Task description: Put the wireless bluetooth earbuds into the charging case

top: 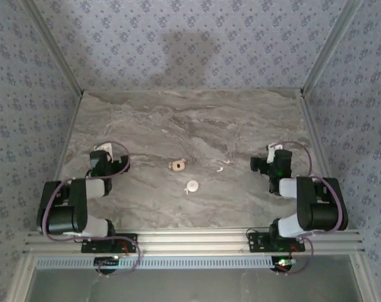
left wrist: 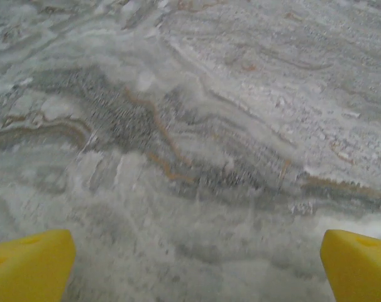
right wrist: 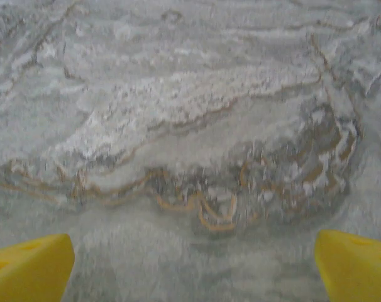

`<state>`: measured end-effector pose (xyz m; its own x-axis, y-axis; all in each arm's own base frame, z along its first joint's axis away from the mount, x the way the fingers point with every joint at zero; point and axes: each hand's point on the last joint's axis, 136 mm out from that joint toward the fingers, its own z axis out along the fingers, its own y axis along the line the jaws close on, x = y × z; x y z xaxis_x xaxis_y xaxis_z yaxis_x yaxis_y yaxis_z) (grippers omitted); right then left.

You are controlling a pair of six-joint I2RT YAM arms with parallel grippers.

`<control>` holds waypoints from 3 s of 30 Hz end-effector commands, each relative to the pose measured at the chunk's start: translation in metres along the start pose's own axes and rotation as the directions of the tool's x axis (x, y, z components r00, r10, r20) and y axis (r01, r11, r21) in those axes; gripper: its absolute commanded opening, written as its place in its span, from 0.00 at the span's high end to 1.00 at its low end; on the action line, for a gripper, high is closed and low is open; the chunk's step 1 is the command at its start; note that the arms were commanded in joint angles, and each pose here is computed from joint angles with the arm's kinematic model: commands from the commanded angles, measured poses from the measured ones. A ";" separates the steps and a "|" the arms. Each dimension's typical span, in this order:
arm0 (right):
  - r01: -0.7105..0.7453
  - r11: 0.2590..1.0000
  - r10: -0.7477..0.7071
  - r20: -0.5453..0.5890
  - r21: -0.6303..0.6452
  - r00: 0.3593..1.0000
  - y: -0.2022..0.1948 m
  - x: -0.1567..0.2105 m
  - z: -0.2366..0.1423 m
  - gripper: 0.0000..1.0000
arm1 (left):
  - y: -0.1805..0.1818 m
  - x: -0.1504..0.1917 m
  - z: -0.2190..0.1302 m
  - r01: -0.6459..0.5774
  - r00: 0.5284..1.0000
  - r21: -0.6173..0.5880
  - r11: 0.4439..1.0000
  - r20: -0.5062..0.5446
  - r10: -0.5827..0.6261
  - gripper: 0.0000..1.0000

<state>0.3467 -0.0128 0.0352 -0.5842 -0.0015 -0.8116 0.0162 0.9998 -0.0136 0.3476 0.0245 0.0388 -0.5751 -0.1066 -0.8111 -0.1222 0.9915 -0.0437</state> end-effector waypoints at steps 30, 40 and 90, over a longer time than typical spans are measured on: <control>-0.001 1.000 0.001 0.214 -0.002 0.977 -0.001 -0.065 0.008 0.00 | -0.021 -0.068 0.011 -0.063 0.973 0.064 0.996 0.226 0.047 0.00; -0.005 1.000 0.006 0.211 -0.008 0.978 -0.001 -0.064 0.008 0.00 | -0.021 -0.069 0.011 -0.062 0.973 0.064 0.996 0.227 0.046 0.00; -0.360 0.871 0.135 -0.544 -0.333 0.828 0.211 -0.025 -0.146 0.06 | -0.181 -0.034 -0.133 -0.009 0.875 0.419 0.908 -0.437 0.210 0.31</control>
<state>0.2391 0.2100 0.1189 -0.9463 0.0251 -0.3224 -0.1005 0.9247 0.3671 0.2932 -0.1479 0.1383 -0.8757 -0.0380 -0.4814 0.1350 0.9378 -0.3197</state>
